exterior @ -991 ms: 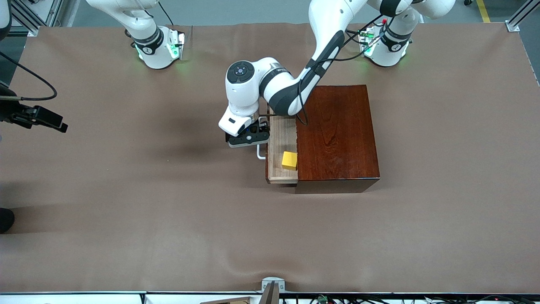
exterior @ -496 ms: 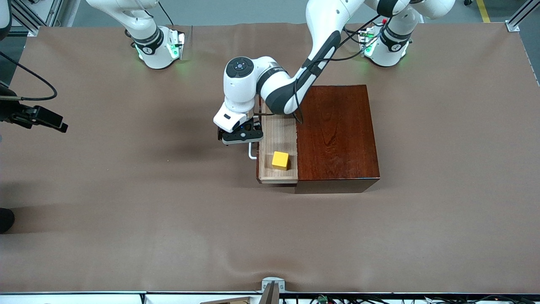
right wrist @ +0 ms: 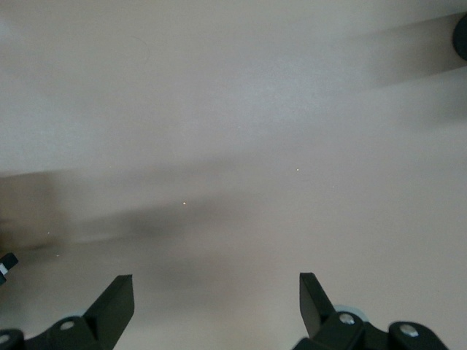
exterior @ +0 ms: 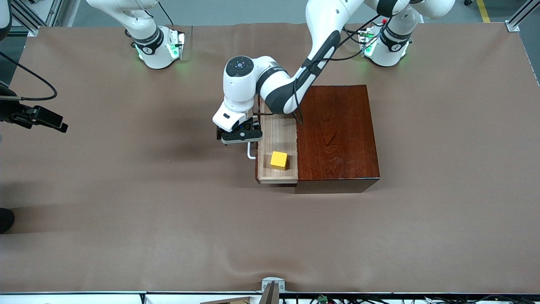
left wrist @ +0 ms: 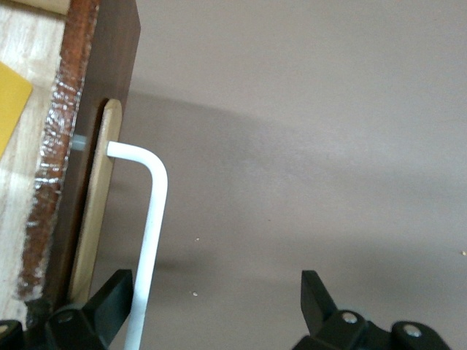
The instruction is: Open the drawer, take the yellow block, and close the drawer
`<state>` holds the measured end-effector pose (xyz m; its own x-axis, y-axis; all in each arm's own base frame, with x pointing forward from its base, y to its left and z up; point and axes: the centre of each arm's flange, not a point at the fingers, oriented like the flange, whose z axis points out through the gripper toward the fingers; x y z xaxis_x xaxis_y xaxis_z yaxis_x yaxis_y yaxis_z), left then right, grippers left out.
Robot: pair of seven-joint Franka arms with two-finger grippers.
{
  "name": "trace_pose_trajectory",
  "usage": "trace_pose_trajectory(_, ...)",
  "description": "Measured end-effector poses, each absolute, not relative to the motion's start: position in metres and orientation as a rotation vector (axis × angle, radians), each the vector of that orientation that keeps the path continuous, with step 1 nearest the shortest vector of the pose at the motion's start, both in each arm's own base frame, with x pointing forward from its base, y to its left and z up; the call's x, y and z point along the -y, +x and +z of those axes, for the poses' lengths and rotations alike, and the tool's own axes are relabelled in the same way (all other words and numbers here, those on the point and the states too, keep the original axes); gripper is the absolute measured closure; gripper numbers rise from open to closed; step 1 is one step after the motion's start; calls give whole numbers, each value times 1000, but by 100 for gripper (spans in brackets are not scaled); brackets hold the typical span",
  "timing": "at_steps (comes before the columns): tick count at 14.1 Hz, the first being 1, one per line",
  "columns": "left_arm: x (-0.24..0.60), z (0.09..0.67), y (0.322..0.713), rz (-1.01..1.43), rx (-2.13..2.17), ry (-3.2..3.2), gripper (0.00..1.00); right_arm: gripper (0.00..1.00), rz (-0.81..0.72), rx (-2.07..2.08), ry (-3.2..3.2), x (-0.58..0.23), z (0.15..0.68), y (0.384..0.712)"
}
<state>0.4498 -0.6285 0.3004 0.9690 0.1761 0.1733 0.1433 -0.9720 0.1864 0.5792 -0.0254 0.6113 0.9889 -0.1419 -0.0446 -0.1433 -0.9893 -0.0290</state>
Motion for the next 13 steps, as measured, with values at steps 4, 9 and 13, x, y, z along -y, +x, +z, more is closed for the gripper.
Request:
trace_pose_trajectory(4, 633, 307, 449, 294, -262, 2916, 0, 0, 66, -222, -3101, 25, 611, 579)
trace_pose_trajectory(9, 640, 348, 449, 329, -285, 2838, 0, 0, 66, -222, -3101, 25, 611, 579)
trace_pose_trajectory(13, 633, 366, 451, 320, -304, 2860, 0, 0, 66, -222, -3101, 25, 611, 579)
